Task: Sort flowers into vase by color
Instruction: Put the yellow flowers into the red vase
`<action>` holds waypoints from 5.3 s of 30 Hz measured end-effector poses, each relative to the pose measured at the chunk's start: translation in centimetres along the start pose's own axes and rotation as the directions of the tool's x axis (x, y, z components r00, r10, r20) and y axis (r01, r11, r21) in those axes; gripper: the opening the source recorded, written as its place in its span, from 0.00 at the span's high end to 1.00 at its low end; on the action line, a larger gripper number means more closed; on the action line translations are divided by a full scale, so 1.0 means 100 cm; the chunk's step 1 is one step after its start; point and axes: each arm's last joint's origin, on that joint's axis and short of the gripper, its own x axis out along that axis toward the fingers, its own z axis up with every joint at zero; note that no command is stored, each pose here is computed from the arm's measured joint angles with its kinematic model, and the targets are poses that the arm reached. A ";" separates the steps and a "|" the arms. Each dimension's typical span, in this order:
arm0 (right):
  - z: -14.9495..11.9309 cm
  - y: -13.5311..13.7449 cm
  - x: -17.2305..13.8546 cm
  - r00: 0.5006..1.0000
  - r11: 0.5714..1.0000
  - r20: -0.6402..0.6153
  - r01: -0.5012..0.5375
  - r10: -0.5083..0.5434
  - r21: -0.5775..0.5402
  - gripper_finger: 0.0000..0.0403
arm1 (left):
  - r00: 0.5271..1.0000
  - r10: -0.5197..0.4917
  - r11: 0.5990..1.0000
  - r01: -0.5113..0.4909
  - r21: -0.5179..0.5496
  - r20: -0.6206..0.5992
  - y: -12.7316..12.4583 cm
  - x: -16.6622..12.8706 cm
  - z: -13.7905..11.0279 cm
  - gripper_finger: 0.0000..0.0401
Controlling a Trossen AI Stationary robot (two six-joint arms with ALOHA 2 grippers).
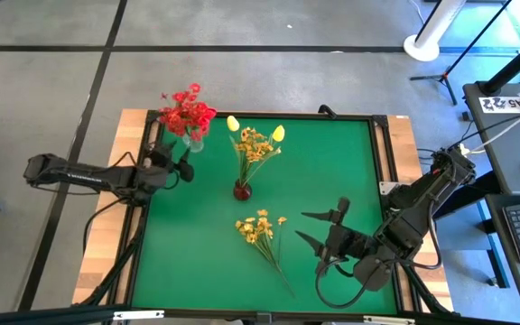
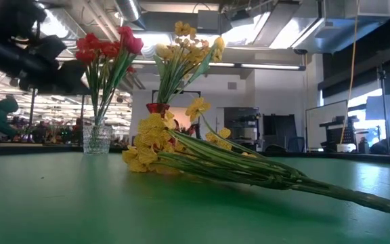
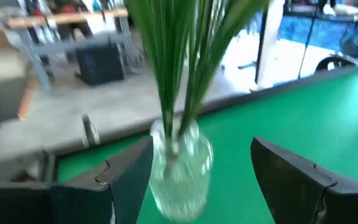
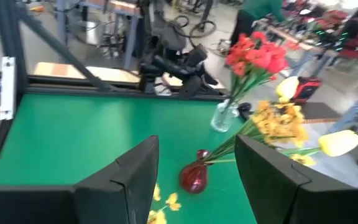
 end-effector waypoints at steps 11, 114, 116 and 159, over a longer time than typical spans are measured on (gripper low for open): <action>-0.018 0.017 0.020 0.938 0.956 -0.194 -0.267 0.286 0.119 0.48 | 0.680 -0.606 0.795 0.494 -0.352 -0.413 -0.015 -0.019 -0.024 0.34; -0.145 -0.089 0.258 0.819 0.967 0.574 -0.141 -0.006 0.211 0.98 | 0.334 -0.931 0.330 0.943 -0.050 0.148 -0.039 -0.093 0.026 0.34; -0.147 -0.088 0.259 0.831 0.969 0.556 -0.139 0.002 0.205 0.96 | 0.334 -0.931 0.330 0.943 -0.050 0.148 -0.039 -0.093 0.026 0.34; -0.150 -0.041 0.233 0.895 0.961 0.353 0.233 -0.272 0.152 0.75 | 0.334 -0.931 0.330 0.943 -0.050 0.147 -0.039 -0.093 0.026 0.34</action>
